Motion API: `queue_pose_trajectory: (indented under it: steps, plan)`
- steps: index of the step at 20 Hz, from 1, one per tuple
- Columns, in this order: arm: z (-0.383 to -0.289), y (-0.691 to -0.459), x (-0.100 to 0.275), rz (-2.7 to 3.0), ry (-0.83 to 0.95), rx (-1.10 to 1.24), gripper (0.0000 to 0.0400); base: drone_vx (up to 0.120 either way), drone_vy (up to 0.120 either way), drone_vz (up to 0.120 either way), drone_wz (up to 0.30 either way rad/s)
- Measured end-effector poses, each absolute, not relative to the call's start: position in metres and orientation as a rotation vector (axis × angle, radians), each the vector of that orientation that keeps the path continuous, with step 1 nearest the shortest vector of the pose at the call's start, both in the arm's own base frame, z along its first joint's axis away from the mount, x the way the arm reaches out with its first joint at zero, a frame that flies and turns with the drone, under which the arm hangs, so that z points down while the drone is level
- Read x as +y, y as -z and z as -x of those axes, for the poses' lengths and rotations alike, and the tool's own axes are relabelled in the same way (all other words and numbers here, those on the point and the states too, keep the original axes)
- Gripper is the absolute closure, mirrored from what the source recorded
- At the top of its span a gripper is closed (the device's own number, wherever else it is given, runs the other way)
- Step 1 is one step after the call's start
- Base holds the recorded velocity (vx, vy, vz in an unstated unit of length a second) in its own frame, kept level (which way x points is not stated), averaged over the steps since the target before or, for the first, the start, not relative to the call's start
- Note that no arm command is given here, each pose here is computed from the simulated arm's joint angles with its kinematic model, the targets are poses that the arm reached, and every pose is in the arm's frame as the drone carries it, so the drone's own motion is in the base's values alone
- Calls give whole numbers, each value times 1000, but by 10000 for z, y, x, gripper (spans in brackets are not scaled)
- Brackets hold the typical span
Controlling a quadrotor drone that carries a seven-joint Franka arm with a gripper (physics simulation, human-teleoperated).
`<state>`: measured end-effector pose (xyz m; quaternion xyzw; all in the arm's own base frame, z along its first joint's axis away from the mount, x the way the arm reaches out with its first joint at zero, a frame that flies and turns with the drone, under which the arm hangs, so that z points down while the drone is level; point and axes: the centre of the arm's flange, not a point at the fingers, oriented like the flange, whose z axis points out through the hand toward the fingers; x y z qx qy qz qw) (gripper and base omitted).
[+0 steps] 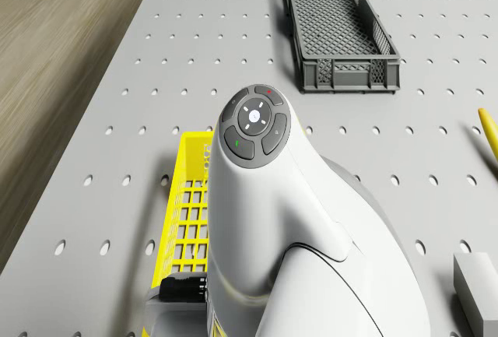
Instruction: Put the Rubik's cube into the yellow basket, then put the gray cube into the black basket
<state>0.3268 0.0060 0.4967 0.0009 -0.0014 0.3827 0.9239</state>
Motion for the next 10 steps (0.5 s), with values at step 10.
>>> queue_pose_trajectory:
  steps: [10]
  plan:
    - [-3268, -4967, 60, -2, -786, -3, 77, 36, 0, -92, 0]
